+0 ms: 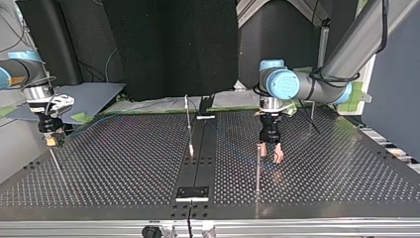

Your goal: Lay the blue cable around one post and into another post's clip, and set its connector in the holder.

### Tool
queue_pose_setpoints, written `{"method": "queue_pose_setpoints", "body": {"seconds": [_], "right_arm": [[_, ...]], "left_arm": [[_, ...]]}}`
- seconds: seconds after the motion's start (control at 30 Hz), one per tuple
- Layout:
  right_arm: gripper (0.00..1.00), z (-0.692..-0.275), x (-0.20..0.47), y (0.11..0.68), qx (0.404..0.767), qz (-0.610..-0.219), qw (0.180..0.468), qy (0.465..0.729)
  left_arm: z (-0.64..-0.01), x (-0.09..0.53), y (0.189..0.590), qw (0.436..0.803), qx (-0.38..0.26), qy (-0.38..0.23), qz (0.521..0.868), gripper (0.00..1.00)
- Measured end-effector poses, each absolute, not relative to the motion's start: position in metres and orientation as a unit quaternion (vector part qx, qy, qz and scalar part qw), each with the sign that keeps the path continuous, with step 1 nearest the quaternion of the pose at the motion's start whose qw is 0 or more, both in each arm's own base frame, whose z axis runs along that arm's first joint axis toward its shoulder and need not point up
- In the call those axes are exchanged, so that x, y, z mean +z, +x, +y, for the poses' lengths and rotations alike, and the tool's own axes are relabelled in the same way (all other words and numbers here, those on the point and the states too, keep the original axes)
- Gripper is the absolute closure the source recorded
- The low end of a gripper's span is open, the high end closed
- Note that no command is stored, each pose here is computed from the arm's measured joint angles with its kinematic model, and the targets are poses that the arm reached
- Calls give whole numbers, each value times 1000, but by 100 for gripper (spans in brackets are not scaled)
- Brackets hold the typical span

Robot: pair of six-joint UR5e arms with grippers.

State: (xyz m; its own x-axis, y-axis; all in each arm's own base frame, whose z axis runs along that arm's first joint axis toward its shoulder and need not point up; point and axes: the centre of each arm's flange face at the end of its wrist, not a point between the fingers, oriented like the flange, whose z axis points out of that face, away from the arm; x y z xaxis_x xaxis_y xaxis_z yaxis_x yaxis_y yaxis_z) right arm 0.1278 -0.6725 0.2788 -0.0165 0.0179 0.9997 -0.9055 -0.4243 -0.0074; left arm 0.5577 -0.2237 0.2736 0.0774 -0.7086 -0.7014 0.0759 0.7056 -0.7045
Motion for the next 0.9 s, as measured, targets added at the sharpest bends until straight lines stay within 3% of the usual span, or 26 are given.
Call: {"method": "queue_pose_setpoints", "body": {"seconds": [0.33,0.43,0.47,0.5,0.53,0.57,0.6,0.63,0.67,0.7,0.73,0.77,0.9], "right_arm": [[100,-673,279,128,605,-377,382,588],[95,-673,279,128,605,-377,382,588],[86,-673,279,128,605,-377,382,588],[86,-673,279,128,605,-377,382,588],[76,-673,279,128,605,-377,382,588],[57,-673,279,128,605,-377,382,588],[57,-673,279,128,605,-377,382,588],[35,-673,279,128,605,-377,382,588],[28,-673,279,128,605,-377,382,588],[28,-673,279,128,605,-377,382,588],[9,-673,279,128,605,-377,382,588],[3,-673,279,128,605,-377,382,588],[0,-673,279,128,605,-377,382,588]], "left_arm": [[-230,276,558,676,-327,-263,606,1],[-231,276,557,671,-334,-272,603,1],[-231,276,557,670,-336,-275,602,1],[-231,276,557,669,-337,-279,601,1],[-231,276,556,668,-340,-283,599,1],[-231,276,556,666,-342,-286,597,1],[-231,276,556,665,-345,-289,596,1],[-232,276,556,663,-348,-292,595,1],[-232,276,556,661,-351,-295,594,1],[-232,276,555,659,-354,-298,593,1],[-233,275,555,656,-357,-301,593,1],[-233,275,554,655,-359,-303,592,1],[-235,274,553,647,-369,-312,590,1]]}}
